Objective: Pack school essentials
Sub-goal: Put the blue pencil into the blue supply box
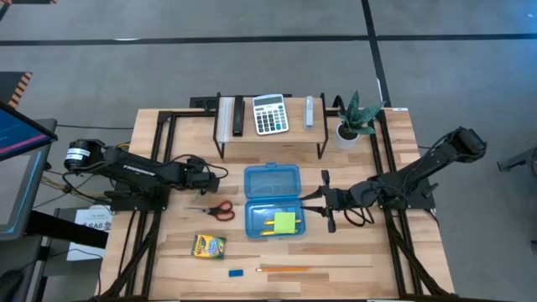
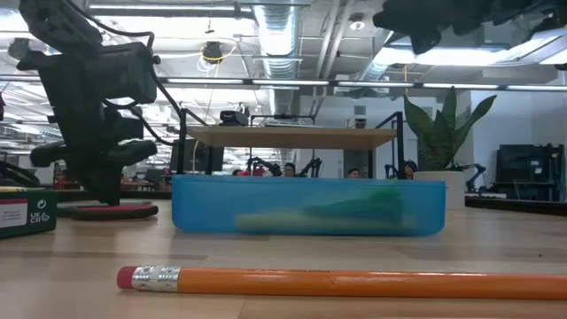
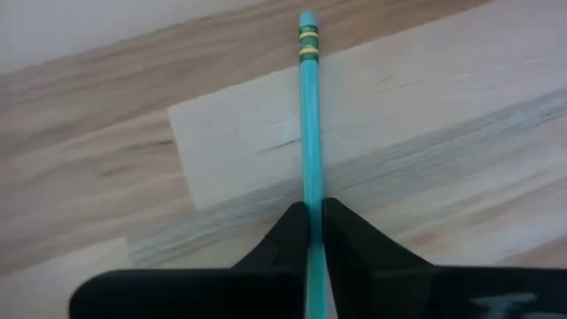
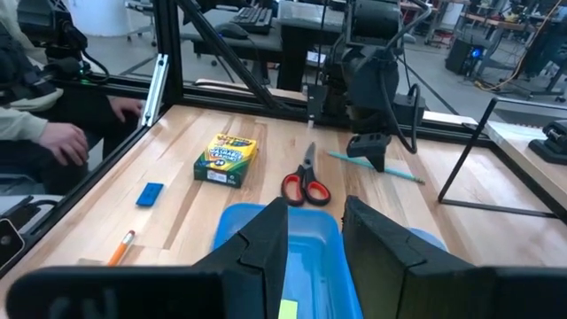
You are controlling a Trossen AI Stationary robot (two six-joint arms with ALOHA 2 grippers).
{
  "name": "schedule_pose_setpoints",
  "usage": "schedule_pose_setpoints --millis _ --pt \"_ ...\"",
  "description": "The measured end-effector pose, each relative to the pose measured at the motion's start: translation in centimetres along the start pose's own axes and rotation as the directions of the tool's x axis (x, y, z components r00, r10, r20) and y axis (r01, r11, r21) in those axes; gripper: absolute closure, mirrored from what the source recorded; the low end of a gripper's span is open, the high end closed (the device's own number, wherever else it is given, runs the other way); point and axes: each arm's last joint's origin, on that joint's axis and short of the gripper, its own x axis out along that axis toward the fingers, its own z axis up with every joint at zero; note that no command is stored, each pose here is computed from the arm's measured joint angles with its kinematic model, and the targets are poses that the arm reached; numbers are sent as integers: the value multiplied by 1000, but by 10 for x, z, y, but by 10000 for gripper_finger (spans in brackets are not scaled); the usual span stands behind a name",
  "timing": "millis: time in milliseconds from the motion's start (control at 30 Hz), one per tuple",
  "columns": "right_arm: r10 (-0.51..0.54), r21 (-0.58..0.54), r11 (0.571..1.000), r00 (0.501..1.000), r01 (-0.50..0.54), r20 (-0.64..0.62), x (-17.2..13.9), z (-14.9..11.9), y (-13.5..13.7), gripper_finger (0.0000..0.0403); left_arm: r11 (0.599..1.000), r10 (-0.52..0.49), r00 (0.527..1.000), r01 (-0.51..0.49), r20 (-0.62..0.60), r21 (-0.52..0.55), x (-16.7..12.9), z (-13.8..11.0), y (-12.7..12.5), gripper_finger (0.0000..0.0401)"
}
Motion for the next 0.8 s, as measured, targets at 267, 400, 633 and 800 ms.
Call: schedule_pose_setpoints --millis 267,400,633,800 --pt "-6 1 1000 1000 6 -3 0 0 -1 274 996 -7 1000 5 18 94 -2 3 -4 399" --pt "-7 1 1000 1000 7 -4 0 0 -1 274 990 -22 1000 21 8 142 -7 8 -10 400" --pt "-7 0 1000 1000 7 -8 0 -1 -1 274 983 -60 998 57 12 176 -17 16 -19 401" --pt "-7 0 1000 1000 7 -8 0 -1 -1 274 980 -90 996 90 -8 180 -21 19 -24 401"
